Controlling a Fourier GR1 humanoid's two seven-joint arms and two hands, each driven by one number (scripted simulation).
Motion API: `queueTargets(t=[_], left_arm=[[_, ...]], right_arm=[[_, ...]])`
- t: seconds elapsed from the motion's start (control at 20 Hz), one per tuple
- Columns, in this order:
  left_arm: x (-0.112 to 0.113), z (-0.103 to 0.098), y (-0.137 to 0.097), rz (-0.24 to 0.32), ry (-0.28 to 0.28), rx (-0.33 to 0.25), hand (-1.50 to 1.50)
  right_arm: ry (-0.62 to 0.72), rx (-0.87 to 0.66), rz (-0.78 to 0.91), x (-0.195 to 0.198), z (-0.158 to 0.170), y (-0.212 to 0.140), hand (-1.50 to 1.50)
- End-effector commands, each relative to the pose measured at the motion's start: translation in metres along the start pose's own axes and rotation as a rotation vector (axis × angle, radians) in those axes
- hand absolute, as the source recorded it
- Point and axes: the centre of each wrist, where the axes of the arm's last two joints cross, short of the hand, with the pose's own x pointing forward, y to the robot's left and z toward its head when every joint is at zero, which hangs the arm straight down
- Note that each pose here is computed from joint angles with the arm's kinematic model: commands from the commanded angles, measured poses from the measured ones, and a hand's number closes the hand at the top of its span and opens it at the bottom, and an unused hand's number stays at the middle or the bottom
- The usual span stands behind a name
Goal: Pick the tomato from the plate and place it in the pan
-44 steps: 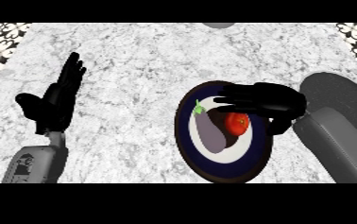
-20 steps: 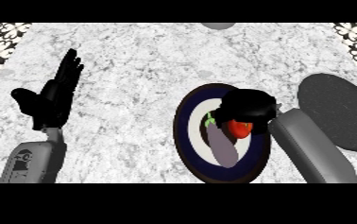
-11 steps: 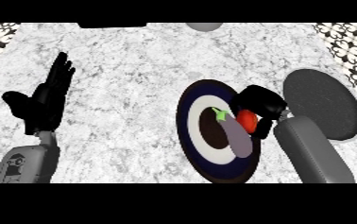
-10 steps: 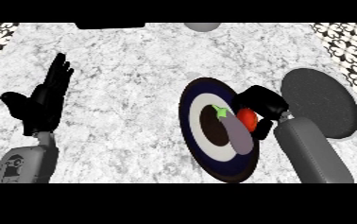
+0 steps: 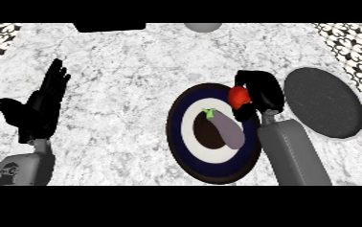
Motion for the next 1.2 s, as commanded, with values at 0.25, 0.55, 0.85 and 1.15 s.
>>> queueTargets(t=[0.25, 0.55, 0.85, 1.15], left_arm=[[0.014, -0.007, -0.015, 0.009, -0.044, -0.047, 0.0], [0.001, -0.012, -0.017, 0.0, -0.054, -0.053, 0.0], [0.004, -0.004, -0.035, 0.033, -0.046, -0.076, 0.0], [0.02, -0.004, -0.019, 0.011, -0.056, -0.083, 0.0]], right_arm=[[0.284, -0.419, -0.122, 0.069, 0.056, -0.065, 1.5], [0.333, -0.535, -0.387, 0.041, 0.076, -0.106, 1.5], [0.432, -0.602, -0.316, -0.039, 0.067, -0.132, 1.5], [0.491, -0.636, -0.247, -0.137, 0.069, -0.134, 1.5]])
